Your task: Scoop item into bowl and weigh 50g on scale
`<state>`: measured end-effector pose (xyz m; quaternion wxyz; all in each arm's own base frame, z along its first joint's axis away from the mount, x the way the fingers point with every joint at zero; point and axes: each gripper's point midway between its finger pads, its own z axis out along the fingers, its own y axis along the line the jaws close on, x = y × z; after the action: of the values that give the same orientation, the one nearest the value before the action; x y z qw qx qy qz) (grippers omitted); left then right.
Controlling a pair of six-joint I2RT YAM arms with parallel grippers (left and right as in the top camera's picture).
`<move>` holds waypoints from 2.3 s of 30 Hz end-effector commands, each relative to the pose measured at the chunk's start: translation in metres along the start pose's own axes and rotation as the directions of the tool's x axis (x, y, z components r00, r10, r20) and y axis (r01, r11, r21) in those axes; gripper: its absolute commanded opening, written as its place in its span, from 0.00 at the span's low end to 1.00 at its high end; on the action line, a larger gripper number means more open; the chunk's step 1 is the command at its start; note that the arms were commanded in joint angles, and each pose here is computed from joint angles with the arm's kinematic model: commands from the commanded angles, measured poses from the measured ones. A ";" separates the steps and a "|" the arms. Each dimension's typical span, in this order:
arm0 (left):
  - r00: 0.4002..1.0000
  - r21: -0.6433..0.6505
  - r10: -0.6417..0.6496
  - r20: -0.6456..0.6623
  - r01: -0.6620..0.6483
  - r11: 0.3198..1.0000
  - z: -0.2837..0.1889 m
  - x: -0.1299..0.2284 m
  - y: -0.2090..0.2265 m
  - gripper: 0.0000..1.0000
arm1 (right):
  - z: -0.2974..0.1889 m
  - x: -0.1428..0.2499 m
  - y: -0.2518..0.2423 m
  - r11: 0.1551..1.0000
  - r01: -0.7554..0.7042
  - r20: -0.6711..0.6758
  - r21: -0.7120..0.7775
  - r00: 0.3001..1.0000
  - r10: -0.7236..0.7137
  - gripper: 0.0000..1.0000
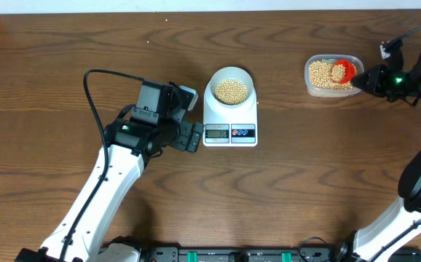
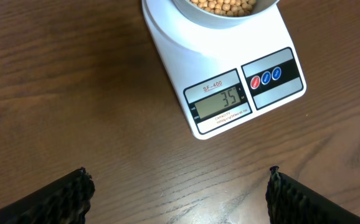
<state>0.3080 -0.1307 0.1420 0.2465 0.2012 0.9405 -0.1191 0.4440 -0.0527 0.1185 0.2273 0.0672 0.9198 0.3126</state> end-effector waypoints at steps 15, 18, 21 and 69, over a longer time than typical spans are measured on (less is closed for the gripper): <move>1.000 0.007 -0.001 -0.005 0.001 1.000 0.001 0.002 0.000 0.91 | -0.022 -0.015 0.041 0.952 0.008 0.076 -0.306 0.997 0.016 0.01; 1.000 0.007 -0.001 -0.005 0.001 1.000 0.001 0.002 0.000 0.91 | -0.025 -0.016 0.052 0.930 0.015 0.083 -0.368 0.996 0.017 0.01; 1.000 0.007 -0.001 -0.005 0.001 1.000 0.001 0.002 0.000 0.91 | -0.028 -0.017 0.063 0.905 0.023 0.086 -0.424 0.996 0.016 0.01; 1.000 0.007 -0.001 -0.005 0.001 1.000 0.001 0.002 0.000 0.91 | 0.100 0.071 0.236 0.839 0.287 -0.146 -0.462 0.909 -0.391 0.01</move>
<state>0.3080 -0.1307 0.1420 0.2465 0.2012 0.9405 -0.1191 0.4192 0.2017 0.1597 0.1705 -0.1770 0.8427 0.4790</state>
